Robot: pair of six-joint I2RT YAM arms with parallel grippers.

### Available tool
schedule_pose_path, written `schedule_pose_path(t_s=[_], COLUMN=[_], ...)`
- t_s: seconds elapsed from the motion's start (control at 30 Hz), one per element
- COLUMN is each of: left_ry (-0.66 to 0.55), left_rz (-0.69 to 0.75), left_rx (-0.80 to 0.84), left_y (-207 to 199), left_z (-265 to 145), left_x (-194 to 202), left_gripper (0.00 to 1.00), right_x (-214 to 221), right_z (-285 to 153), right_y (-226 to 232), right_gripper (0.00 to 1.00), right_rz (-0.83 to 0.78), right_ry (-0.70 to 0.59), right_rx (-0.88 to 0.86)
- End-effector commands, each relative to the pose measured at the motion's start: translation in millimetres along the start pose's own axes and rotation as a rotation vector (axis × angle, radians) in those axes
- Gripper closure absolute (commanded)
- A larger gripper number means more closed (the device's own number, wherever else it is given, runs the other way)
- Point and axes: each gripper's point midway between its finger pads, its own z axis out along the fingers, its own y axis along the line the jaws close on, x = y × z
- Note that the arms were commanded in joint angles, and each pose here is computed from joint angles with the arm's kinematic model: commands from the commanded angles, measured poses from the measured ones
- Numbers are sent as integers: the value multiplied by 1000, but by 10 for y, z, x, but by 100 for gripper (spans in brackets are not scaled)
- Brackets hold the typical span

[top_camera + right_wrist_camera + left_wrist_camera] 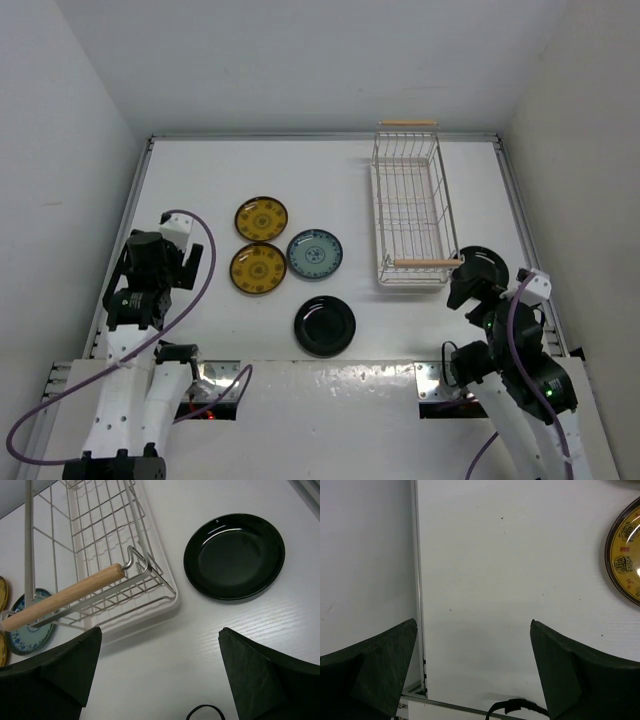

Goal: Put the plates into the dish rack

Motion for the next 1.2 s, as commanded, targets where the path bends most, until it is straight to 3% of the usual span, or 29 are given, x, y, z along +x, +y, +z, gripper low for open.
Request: schedule_pose_path(t_s=[0.0, 0.2, 0.23, 0.33, 0.37, 0.4, 0.43, 0.5, 0.53, 0.6, 0.77, 0.9, 1.07, 1.17], left_ry=[11, 37, 99, 125, 122, 217, 235, 197, 241, 219, 393, 429, 466, 515], left_rz=[2, 44, 72, 89, 65, 78, 73, 61, 42, 20, -14, -91, -92, -80], left_rx=[5, 98, 158, 238, 253, 366, 419, 538, 574, 623, 676, 694, 849, 883], left_y=[15, -87, -165, -123, -36, -245, -303, -505, -634, -830, -1201, -1190, -1603, -1737], left_z=[-2, 63, 140, 185, 106, 362, 435, 547, 822, 1031, 1872, 2263, 2183, 2150], left_x=[43, -49, -15, -514, -842, -862, -975, -1372, -1350, -1547, -1263, -1164, -969, -755], left_gripper=[0, 0, 0, 0, 0, 0, 0, 0, 0, 0, 3, 7, 15, 28], right_x=[-45, -162, -150, -306, -466, -489, -540, -724, -823, -854, -811, -835, -1092, -1215], right_z=[-19, -35, 10, 78, 55, 60, 147, 187, 202, 255, 340, 424, 597, 807], right_y=[146, 376, 372, 391, 452, 463, 569, 709, 779, 888, 877, 887, 1127, 1279], right_gripper=[1, 1, 1, 1, 1, 1, 1, 1, 1, 1, 1, 1, 1, 1], right_rz=[-3, -114, -193, -271, -285, -306, -332, -343, -332, -309, -218, -198, -294, -347], right_ry=[-9, 66, 99, 164, 150, 171, 212, 199, 185, 166, 107, 65, 25, 7], right_rx=[-79, -134, -117, -29, -27, -15, -5, -14, -20, -41, -47, -37, -65, -60])
